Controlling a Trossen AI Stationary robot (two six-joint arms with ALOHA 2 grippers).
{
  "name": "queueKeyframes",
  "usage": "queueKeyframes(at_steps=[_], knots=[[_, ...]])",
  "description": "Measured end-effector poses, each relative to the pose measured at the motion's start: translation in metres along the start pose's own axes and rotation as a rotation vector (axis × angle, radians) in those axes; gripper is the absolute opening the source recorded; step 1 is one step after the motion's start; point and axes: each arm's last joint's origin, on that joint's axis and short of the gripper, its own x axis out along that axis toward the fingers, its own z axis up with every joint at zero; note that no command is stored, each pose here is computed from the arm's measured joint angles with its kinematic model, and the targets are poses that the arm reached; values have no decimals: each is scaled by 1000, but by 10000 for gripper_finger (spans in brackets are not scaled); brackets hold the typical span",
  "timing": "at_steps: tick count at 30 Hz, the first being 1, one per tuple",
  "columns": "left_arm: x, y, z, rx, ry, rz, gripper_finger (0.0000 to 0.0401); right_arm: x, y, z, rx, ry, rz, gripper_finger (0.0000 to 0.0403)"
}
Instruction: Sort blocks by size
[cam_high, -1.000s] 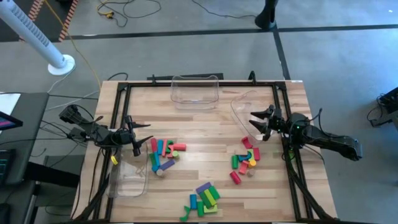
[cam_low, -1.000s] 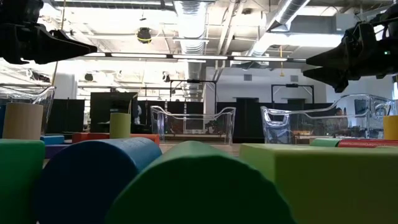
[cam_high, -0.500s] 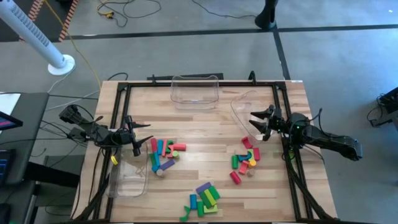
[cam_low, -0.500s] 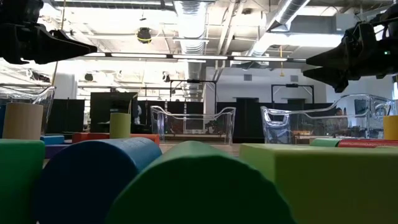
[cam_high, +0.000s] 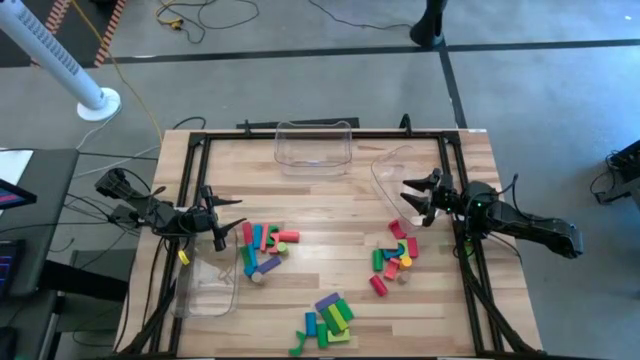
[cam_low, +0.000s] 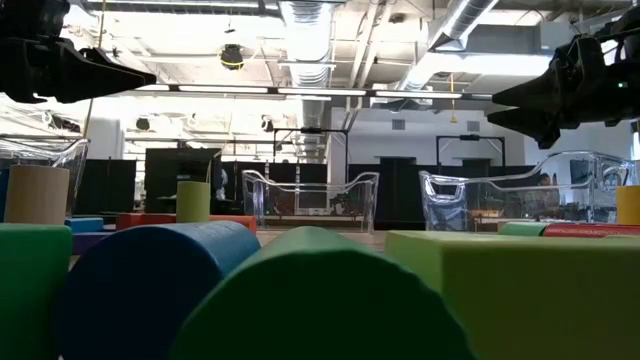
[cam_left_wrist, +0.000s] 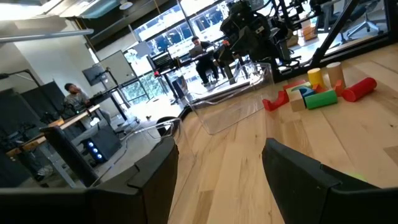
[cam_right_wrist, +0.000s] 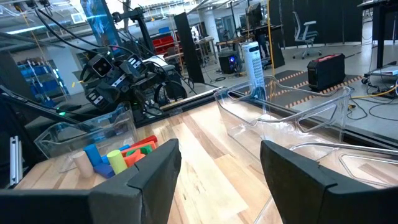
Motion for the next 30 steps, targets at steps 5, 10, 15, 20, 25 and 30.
queueKeyframes(at_steps=[5,10,15,20,25,30], knots=[[0,0,0,23,0,1,222,0,0,0,0,1,0,255],[0,0,1,107,-9,4,222,0,0,0,0,0,0,255],[0,0,1,112,-7,4,222,0,0,0,0,0,0,255],[0,0,1,85,-8,4,222,0,0,0,0,1,1,255],[0,0,1,34,-9,4,222,0,0,0,0,0,0,255],[0,0,1,-3,-10,4,222,0,0,0,0,1,0,255]])
